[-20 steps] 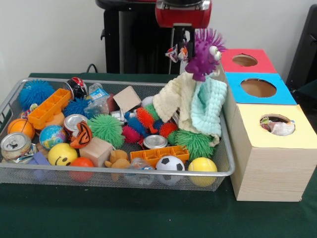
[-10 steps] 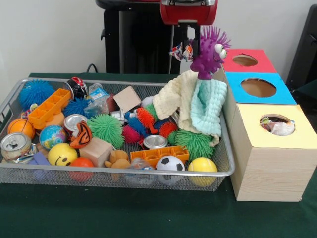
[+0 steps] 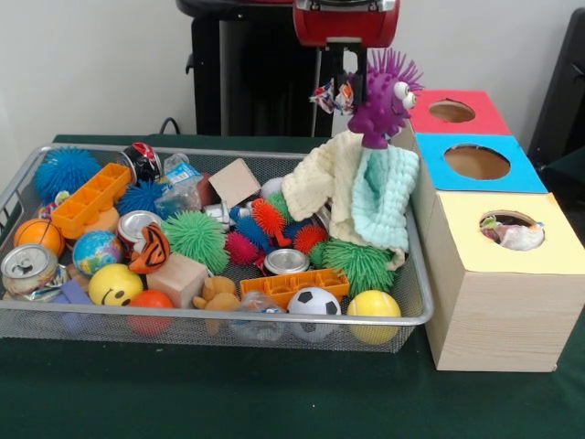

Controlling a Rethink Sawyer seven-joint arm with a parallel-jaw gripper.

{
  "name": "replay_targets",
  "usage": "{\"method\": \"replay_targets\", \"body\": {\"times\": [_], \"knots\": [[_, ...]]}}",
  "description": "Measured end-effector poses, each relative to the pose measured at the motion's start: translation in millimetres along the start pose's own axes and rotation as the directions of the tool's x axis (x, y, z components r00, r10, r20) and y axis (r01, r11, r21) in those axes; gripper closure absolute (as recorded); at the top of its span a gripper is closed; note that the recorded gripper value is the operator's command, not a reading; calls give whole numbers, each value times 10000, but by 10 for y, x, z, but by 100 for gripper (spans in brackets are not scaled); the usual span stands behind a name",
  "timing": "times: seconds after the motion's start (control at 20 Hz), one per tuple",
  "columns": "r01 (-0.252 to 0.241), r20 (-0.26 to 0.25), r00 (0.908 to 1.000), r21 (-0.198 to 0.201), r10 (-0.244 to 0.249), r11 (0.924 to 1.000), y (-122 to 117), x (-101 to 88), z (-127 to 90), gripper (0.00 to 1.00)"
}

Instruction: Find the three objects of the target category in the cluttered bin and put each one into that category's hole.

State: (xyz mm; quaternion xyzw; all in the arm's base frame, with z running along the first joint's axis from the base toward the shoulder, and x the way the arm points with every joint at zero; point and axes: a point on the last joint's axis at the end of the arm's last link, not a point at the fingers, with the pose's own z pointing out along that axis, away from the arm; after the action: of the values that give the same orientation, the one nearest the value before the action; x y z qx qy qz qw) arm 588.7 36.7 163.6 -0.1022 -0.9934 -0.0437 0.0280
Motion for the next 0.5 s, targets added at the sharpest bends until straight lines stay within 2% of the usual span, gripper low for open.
{"method": "replay_targets", "body": {"times": [0.35,0.4,0.5], "knots": [[80,20,10000,157,-80,9998,-70,-115,-154,100],[44,-121,9999,162,-42,9999,-96,-145,-214,0],[37,-135,9999,164,-35,9999,-100,-151,-223,0]]}}
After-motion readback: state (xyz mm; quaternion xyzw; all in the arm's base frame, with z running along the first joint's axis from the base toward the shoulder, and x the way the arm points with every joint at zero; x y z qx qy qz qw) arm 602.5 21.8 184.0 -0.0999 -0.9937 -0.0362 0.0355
